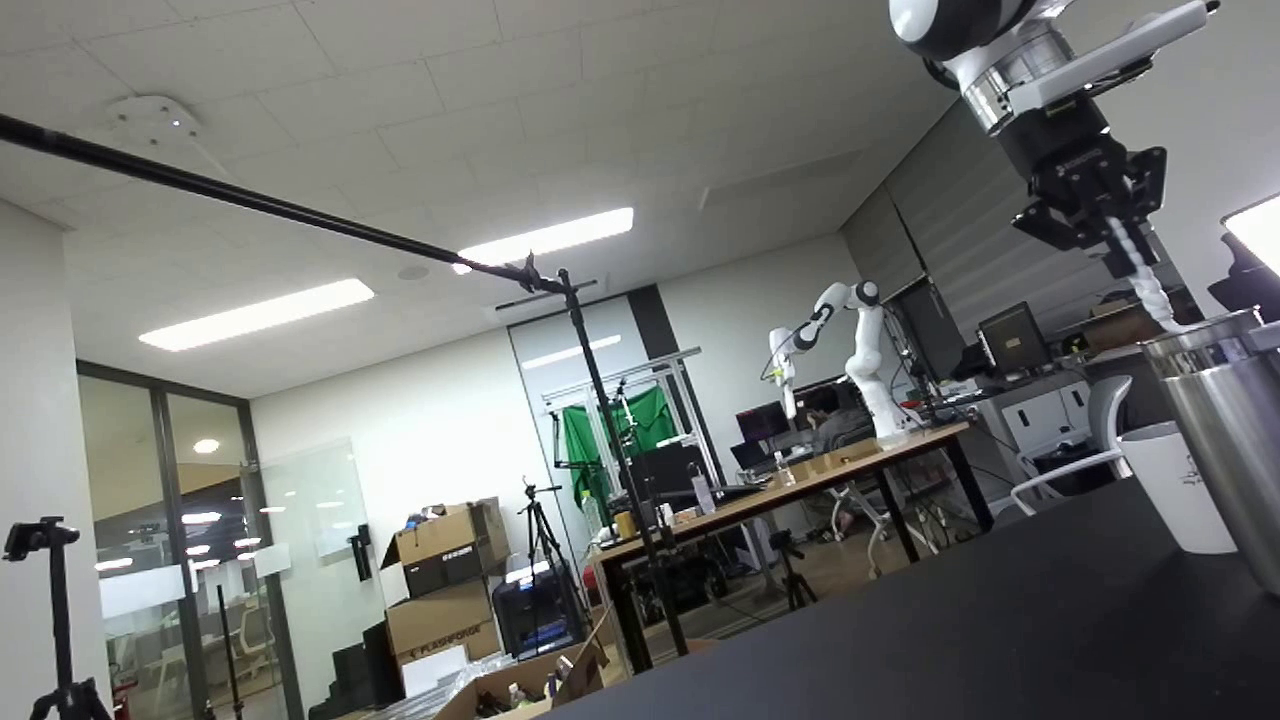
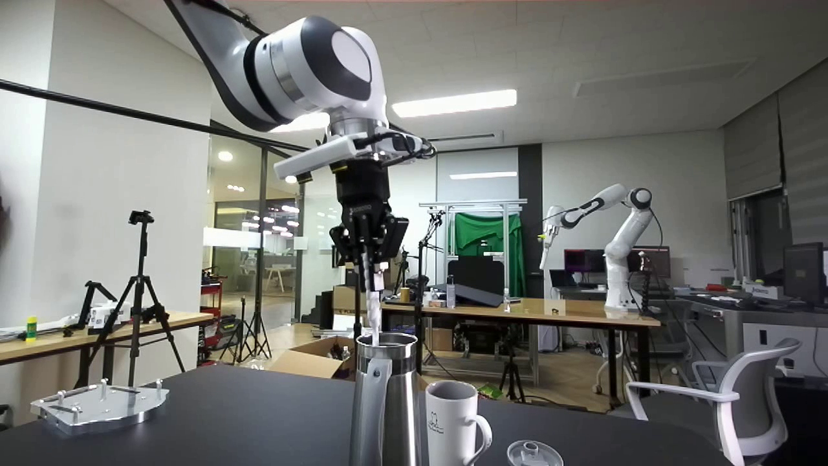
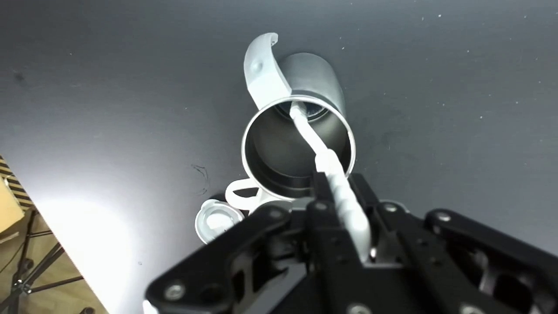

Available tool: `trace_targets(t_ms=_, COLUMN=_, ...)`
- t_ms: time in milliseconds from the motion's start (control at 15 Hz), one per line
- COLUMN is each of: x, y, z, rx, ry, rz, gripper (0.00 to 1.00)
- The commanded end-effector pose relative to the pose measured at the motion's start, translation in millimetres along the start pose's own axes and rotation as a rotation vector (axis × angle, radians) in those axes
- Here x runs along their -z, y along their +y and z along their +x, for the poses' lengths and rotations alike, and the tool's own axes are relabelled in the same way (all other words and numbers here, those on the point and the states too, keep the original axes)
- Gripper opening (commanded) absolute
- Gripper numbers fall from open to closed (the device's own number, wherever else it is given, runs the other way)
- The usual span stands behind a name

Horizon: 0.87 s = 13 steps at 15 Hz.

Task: Move the brush inside the flask up and down

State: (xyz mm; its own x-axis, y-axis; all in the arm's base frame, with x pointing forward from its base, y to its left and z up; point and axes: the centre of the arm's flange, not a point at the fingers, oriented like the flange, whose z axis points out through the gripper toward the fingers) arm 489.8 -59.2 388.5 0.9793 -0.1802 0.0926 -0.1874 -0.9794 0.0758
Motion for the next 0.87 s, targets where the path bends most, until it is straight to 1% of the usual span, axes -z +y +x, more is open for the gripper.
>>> trace_targets(t_ms=0, x=36, y=2, z=-15, rx=0.007, ry=-0.005, rz=-0.011, gripper=0.04)
trace_targets(t_ms=67, x=45, y=1, z=-21, rx=0.013, ry=-0.015, rz=-0.019, gripper=0.40)
trace_targets(t_ms=133, x=52, y=0, z=-26, rx=0.022, ry=-0.020, rz=-0.020, gripper=0.42)
trace_targets(t_ms=267, x=62, y=-4, z=-42, rx=0.042, ry=-0.048, rz=-0.030, gripper=0.54)
trace_targets(t_ms=333, x=66, y=-7, z=-49, rx=0.053, ry=-0.064, rz=-0.038, gripper=0.62)
trace_targets(t_ms=400, x=67, y=-10, z=-57, rx=0.067, ry=-0.087, rz=-0.037, gripper=0.68)
trace_targets(t_ms=467, x=58, y=-7, z=-37, rx=0.045, ry=-0.068, rz=-0.026, gripper=0.74)
trace_targets(t_ms=533, x=60, y=-9, z=-41, rx=0.050, ry=-0.070, rz=-0.027, gripper=0.57)
trace_targets(t_ms=667, x=60, y=-9, z=-41, rx=0.050, ry=-0.070, rz=-0.026, gripper=0.71)
trace_targets(t_ms=733, x=57, y=-8, z=-40, rx=0.049, ry=-0.072, rz=-0.026, gripper=0.74)
trace_targets(t_ms=800, x=56, y=-8, z=-39, rx=0.049, ry=-0.074, rz=-0.026, gripper=0.75)
